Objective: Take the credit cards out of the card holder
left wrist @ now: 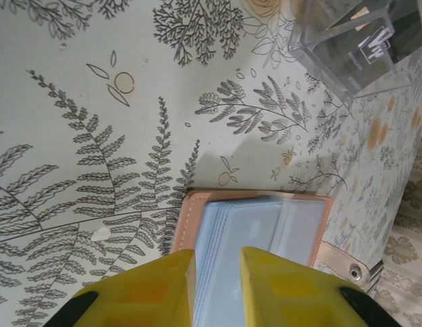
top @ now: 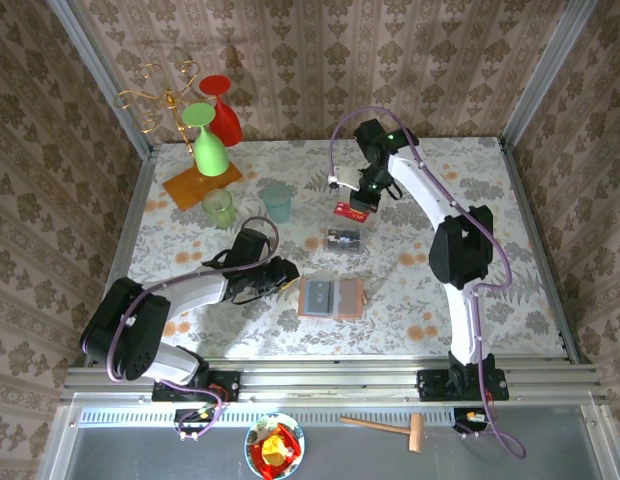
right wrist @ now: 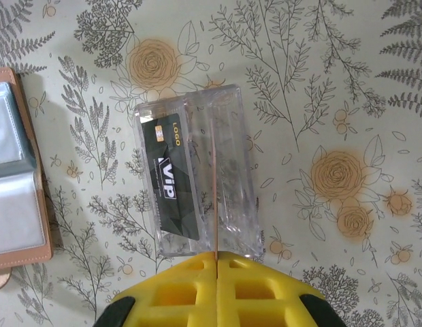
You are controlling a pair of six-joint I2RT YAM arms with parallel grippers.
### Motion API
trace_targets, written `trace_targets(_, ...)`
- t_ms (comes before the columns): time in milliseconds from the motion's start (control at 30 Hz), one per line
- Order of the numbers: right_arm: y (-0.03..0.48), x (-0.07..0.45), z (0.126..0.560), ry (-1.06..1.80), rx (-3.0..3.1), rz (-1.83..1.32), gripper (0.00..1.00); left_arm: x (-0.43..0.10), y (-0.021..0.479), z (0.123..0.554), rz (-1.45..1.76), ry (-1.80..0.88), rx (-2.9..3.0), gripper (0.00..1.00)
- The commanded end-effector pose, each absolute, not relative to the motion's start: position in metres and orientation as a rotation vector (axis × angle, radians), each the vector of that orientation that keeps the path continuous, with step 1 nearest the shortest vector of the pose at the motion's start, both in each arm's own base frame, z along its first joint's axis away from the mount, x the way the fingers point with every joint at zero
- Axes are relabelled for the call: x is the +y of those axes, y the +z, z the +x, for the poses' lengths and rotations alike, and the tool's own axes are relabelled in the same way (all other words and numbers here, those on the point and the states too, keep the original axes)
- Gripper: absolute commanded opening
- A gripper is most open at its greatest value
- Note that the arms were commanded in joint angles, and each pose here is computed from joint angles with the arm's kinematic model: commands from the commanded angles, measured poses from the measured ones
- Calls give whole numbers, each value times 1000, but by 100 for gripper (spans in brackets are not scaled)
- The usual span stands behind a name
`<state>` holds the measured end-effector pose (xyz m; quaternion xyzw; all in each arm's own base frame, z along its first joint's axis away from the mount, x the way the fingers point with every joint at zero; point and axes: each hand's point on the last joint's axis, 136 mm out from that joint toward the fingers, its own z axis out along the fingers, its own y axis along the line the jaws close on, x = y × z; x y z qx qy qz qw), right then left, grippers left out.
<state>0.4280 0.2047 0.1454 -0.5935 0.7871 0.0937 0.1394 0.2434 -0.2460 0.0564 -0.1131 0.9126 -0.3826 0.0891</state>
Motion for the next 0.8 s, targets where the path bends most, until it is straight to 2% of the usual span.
trace_targets(0, 137, 204, 413, 369, 2301, -1825, 0, -246, 56, 245, -317, -1145, 2726, 25)
trace_targets(767, 83, 228, 400, 542, 2353, -1974, 0, -242, 46, 242, -356, -1133, 2752, 25)
